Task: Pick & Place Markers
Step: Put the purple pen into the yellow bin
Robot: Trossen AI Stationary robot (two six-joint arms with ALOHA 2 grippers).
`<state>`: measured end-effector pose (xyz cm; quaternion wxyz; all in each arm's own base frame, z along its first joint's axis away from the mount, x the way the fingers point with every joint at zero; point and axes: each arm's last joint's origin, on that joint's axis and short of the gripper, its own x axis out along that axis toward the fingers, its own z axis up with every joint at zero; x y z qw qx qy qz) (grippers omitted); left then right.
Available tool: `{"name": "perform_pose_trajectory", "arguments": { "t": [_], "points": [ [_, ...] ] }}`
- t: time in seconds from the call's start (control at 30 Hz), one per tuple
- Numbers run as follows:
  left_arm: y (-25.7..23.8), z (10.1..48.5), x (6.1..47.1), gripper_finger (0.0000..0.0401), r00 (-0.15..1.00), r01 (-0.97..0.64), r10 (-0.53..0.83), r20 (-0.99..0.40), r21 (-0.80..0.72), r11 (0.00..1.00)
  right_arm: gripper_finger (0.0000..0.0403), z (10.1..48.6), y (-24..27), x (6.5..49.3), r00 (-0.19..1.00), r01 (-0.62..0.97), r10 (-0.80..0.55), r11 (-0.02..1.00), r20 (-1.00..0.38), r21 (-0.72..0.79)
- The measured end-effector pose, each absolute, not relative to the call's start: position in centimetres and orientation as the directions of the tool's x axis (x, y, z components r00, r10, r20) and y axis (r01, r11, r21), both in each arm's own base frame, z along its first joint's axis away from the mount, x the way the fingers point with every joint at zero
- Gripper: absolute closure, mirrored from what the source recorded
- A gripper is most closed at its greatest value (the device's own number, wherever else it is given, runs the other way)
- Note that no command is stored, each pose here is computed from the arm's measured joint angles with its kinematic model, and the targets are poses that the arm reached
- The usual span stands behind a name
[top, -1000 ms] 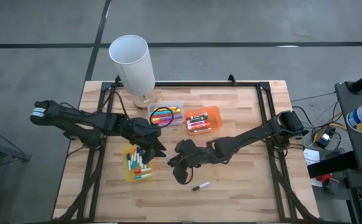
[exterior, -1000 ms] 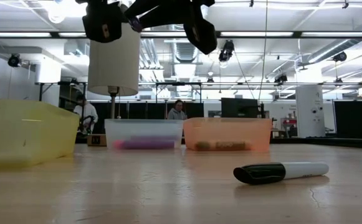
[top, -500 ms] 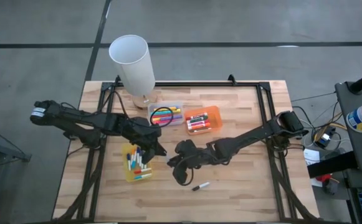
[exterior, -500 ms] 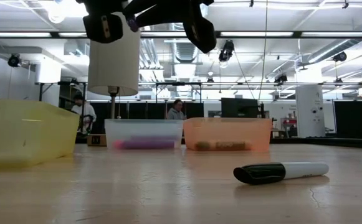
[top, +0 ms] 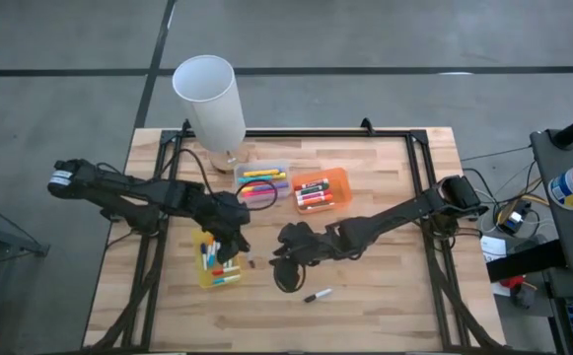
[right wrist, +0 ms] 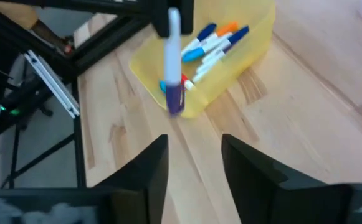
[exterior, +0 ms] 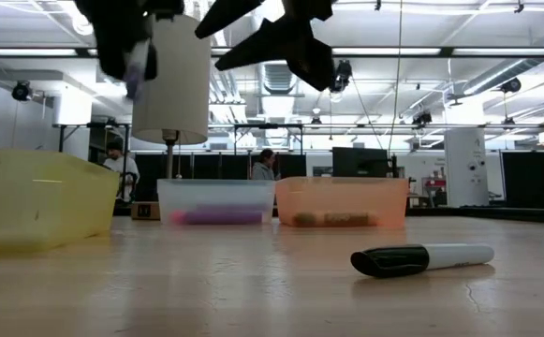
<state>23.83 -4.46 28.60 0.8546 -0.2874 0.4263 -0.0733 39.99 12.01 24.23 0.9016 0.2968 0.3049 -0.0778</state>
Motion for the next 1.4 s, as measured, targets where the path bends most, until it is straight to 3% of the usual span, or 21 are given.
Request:
{"name": "perform_pose_trajectory", "arguments": {
  "t": [0.37,0.53,0.77,1.13,1.3,1.4],
  "points": [
    [-3.9,26.5,21.0,0.0384,0.341,-0.33,-0.269,-0.901,-0.382,0.863,0.0246,23.9,12.0,39.7,0.778,0.337,0.037,0.819,-0.628,0.465],
    [-3.7,25.4,20.3,0.0384,0.275,-0.364,-0.225,-0.935,-0.318,0.875,0.025,23.9,12.0,39.7,0.778,0.336,0.037,0.819,-0.628,0.465],
    [-3.7,24.3,20.0,0.0342,0.238,-0.382,-0.239,-0.941,-0.317,0.868,0.0248,23.9,12.0,39.7,0.777,0.336,0.038,0.819,-0.628,0.465],
    [-3.5,24.2,20.5,0.0334,0.299,-0.464,-0.176,-0.938,-0.304,0.832,0.0264,23.6,12.7,39.4,0.74,0.216,0.183,0.847,-0.648,0.486],
    [-3.5,24.2,20.5,0.0333,0.301,-0.462,-0.177,-0.937,-0.305,0.833,0.0273,22.9,14.0,38.5,0.63,0.045,0.348,0.876,-0.694,0.48],
    [-3.5,24.2,20.5,0.0333,0.302,-0.462,-0.177,-0.937,-0.306,0.833,0.0278,22.1,14.6,37.3,0.519,-0.003,0.368,0.903,-0.772,0.429]
  ]
}}
